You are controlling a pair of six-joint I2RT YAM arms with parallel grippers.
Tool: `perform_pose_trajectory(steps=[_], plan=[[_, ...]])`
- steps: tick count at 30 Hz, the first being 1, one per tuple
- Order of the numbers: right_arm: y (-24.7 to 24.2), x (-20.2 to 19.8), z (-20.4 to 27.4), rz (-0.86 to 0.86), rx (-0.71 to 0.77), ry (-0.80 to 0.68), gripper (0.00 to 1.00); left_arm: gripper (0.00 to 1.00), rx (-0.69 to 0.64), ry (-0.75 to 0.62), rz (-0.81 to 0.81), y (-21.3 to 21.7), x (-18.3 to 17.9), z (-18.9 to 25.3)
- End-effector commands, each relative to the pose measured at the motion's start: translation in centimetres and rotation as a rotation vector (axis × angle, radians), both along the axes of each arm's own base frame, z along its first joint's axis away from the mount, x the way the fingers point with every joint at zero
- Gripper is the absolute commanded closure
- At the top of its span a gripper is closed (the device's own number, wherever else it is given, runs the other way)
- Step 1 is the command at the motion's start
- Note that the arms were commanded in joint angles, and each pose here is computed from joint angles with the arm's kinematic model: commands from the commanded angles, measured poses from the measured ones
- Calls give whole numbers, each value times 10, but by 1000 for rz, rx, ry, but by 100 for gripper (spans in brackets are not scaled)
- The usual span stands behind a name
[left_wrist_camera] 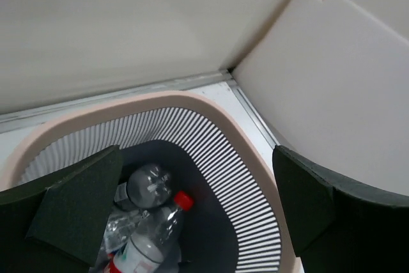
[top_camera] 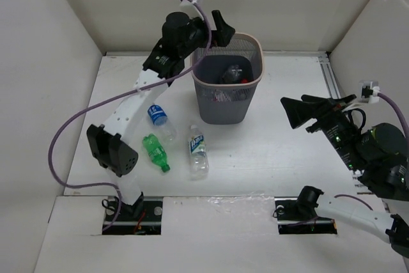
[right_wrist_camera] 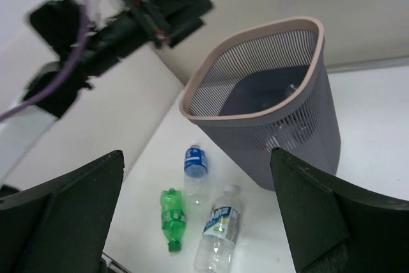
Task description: Put the plastic bottles in the bin
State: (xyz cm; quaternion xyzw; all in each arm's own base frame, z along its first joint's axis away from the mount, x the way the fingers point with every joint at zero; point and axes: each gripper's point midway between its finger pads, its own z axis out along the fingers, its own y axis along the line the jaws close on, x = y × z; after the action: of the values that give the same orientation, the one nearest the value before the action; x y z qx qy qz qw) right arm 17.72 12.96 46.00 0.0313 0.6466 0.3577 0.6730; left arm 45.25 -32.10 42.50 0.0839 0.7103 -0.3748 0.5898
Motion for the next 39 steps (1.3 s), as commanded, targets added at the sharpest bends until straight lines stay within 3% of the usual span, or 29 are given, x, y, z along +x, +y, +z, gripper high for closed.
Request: perform_pose_trajectory(steps=[1,9,15,18,28,35,39], plan=[[-5,7,-16,-54,-67,89,0,0,-104,-70,221,73,-49,82],[4,5,-20,-13,-94,93,0,0,-63,222,726,205,-82,-4],[21,2,-25,57,-108,93,0,0,62,465,825,261,-82,-104],[29,3,-35,81,-124,113,0,0,74,552,792,273,-80,-147],[40,3,-49,115,-103,140,0,0,126,880,611,238,-76,-294],[41,0,-57,133,-101,137,0,0,146,992,615,235,-77,-353],[45,0,-64,143,-111,144,0,0,133,996,651,237,-70,-363]])
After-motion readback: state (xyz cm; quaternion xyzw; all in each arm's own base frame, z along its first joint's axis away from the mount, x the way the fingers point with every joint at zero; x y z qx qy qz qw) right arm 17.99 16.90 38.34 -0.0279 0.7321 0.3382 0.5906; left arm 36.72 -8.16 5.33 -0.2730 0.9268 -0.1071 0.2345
